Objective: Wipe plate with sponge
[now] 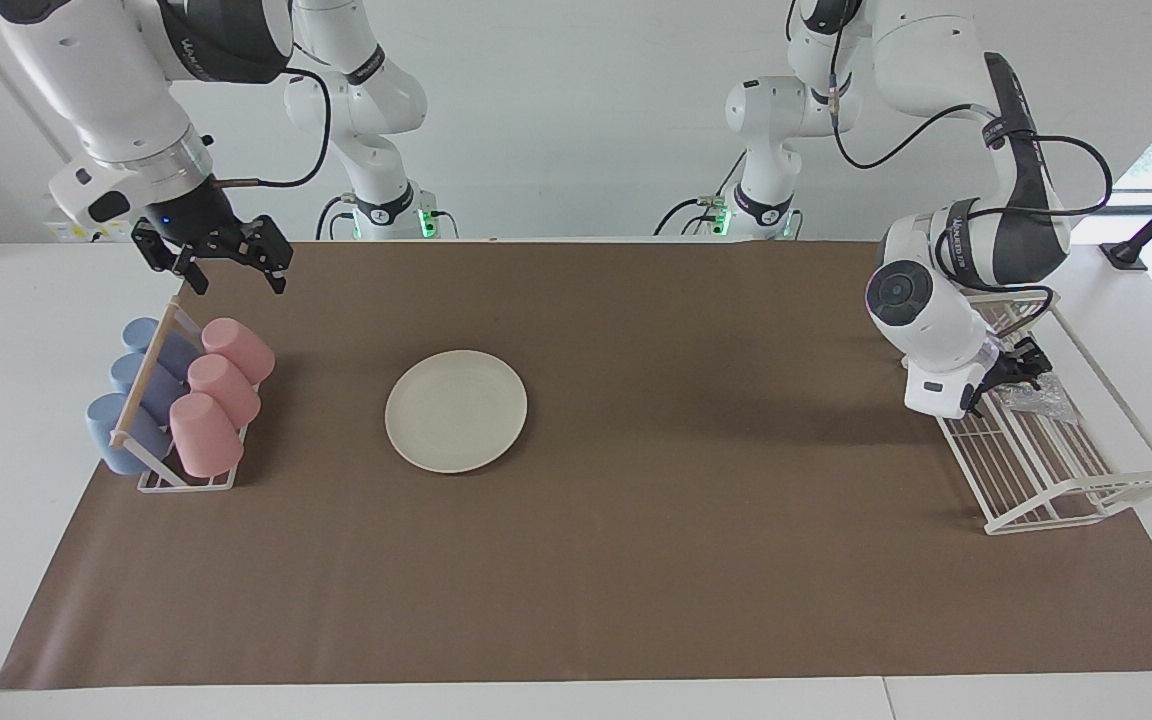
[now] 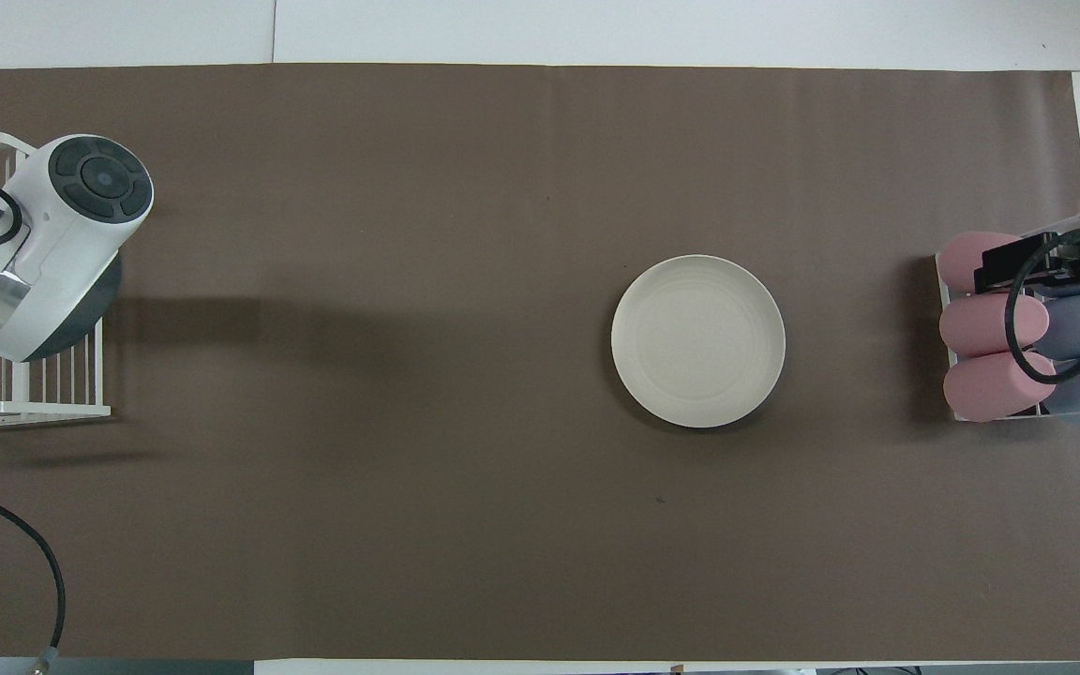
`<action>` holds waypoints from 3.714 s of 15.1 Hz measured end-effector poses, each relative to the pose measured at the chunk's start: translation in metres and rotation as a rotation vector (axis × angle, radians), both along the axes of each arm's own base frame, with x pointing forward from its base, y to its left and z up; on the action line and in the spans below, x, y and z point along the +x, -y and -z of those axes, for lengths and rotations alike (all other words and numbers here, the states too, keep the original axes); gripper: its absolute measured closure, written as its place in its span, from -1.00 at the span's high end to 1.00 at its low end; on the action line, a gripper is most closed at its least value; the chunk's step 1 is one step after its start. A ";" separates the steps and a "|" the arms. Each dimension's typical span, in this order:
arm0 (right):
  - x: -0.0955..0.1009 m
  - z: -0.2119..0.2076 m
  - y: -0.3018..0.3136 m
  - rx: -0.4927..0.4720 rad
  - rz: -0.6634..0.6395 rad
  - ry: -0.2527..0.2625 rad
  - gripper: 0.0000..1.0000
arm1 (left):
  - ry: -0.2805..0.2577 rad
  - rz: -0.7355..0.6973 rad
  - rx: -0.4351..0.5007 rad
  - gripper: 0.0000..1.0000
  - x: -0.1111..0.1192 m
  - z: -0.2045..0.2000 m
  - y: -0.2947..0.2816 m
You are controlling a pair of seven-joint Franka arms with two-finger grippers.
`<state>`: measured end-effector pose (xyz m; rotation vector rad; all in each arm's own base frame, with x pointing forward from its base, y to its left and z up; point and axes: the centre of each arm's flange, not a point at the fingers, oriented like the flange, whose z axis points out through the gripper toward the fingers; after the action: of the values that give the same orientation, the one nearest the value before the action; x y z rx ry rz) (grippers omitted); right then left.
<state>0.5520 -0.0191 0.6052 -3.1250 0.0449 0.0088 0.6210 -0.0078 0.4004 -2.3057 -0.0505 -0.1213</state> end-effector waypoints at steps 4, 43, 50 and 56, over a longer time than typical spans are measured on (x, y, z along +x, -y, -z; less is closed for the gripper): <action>0.000 0.000 0.000 0.000 0.000 0.000 1.00 | 0.009 0.000 0.001 -0.78 0.001 -0.004 0.001; -0.004 0.010 0.008 -0.005 0.363 -0.046 1.00 | -0.216 -0.393 -2.015 -0.89 -0.111 -0.122 0.160; -0.008 0.022 -0.010 -0.016 0.698 -0.060 1.00 | -0.167 -0.231 -2.243 -0.89 -0.141 -0.062 0.201; -0.013 0.018 -0.084 -0.005 0.890 -0.056 1.00 | -0.163 -0.283 -2.305 -0.89 -0.163 -0.036 0.229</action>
<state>0.5390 0.0654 0.5875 -2.8040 1.3887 0.0823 0.4585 -0.2369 0.4364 -4.4815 -0.7822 0.6322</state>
